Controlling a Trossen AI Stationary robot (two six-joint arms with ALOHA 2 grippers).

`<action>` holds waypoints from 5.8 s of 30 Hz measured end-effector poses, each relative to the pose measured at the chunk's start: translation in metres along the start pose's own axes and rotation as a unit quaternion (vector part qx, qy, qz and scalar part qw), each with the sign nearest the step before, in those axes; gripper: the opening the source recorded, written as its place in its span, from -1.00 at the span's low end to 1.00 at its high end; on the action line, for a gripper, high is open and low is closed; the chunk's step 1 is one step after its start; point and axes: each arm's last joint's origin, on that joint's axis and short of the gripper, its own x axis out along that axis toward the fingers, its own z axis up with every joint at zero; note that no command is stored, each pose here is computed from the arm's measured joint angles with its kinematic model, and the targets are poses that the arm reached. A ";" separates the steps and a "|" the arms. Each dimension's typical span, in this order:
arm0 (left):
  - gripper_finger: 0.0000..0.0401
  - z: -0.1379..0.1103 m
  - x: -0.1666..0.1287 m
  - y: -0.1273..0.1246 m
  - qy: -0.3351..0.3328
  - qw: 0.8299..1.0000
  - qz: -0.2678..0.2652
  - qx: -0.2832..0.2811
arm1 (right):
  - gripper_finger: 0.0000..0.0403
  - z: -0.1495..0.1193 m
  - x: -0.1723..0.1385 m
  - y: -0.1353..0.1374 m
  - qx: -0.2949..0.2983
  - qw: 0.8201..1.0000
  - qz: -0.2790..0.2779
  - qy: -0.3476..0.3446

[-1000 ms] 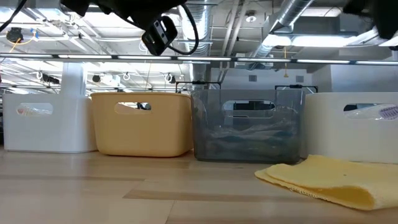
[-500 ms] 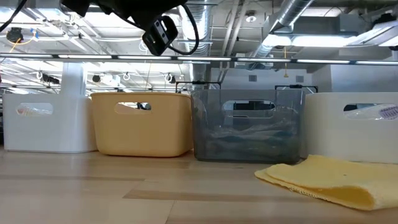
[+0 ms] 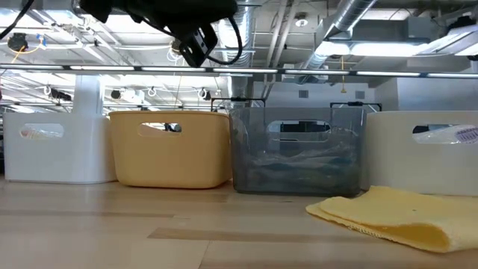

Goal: Pick & Place Toothbrushes
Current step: Put the orange toothbrush into the left white bin

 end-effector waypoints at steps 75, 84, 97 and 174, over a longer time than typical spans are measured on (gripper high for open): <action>-0.45 0.075 -0.035 -0.019 -0.306 0.918 0.016 0.252 | -0.93 0.127 -0.205 -0.065 -0.224 0.752 -0.268 -0.559; -0.16 0.072 -0.033 -0.026 -0.296 0.912 0.059 0.278 | -0.93 0.153 -0.213 -0.083 -0.241 0.766 -0.166 -0.573; -0.12 0.077 -0.037 -0.025 -0.325 0.903 0.080 0.270 | -0.93 0.162 -0.216 -0.097 -0.221 0.770 -0.180 -0.572; -0.94 -0.045 -0.112 0.083 0.333 0.787 0.364 -0.371 | 0.93 0.168 -0.203 -0.192 -0.098 0.858 -0.340 -0.372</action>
